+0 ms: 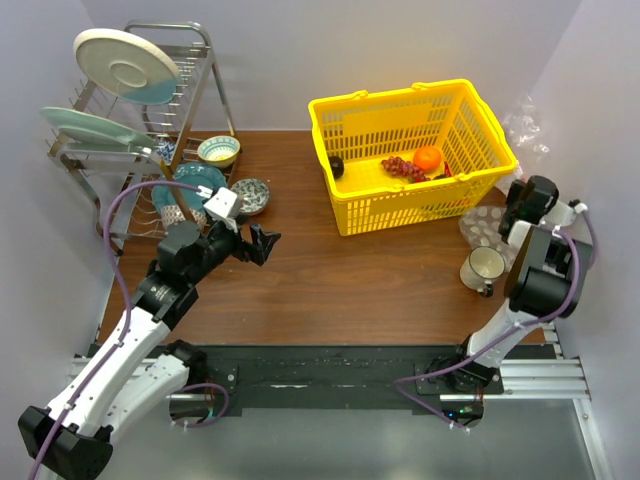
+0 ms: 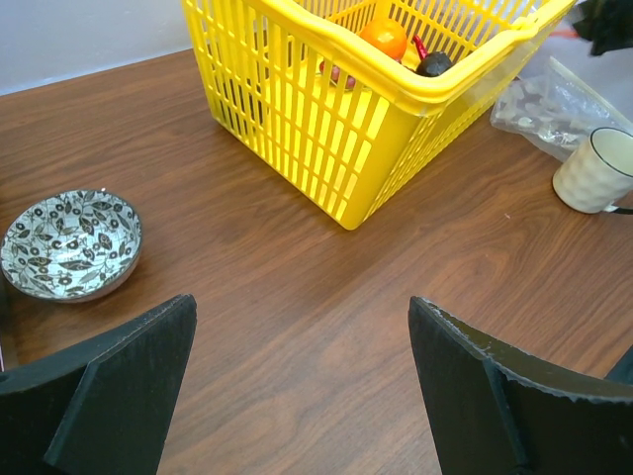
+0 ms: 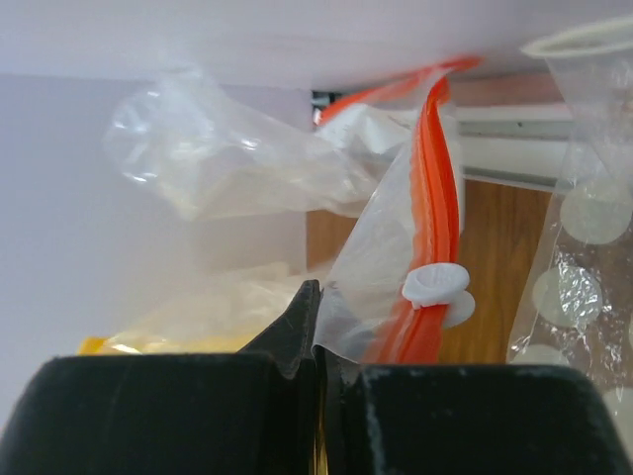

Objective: Place the food in the zip-top bag and seal the zipper
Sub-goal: Pick up the zipper food storage bag at the center of the board.

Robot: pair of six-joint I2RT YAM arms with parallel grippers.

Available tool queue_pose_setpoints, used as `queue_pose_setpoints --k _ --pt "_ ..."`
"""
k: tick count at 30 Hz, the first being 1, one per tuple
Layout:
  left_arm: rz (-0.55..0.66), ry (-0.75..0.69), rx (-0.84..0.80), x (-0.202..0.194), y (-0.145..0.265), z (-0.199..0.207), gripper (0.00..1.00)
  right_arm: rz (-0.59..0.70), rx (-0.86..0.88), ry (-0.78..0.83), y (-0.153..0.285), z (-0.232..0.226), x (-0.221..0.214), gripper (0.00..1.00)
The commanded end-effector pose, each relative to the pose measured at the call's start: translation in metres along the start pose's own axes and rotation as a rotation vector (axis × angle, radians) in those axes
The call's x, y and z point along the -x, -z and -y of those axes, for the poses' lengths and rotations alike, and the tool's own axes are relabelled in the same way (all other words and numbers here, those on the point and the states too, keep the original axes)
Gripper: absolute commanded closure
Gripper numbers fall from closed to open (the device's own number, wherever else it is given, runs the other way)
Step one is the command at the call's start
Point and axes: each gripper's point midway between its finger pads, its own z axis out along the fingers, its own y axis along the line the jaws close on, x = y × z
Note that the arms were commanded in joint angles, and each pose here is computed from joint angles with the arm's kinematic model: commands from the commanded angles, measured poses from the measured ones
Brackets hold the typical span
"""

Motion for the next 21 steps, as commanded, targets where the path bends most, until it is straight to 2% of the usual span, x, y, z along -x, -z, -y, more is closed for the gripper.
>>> queue_pose_setpoints --k 1,6,12,17,21 --pt "0.065 -0.002 -0.025 0.021 0.001 0.005 0.07 0.125 -0.029 0.066 0.032 -0.014 0.033 1.0" --pt "0.065 -0.001 -0.029 0.021 0.0 0.006 0.07 0.141 -0.016 0.12 0.065 -0.036 0.047 1.0" --pt "0.063 0.004 -0.04 0.022 -0.001 0.008 0.08 0.1 0.015 0.197 0.107 -0.064 0.052 1.0" --pt "0.064 0.005 -0.045 0.022 0.0 0.009 0.08 0.156 0.181 0.218 0.16 -0.109 0.073 1.0" --pt "0.072 0.003 -0.049 0.024 0.001 0.01 0.08 0.102 0.344 0.39 0.194 -0.153 0.066 1.0"
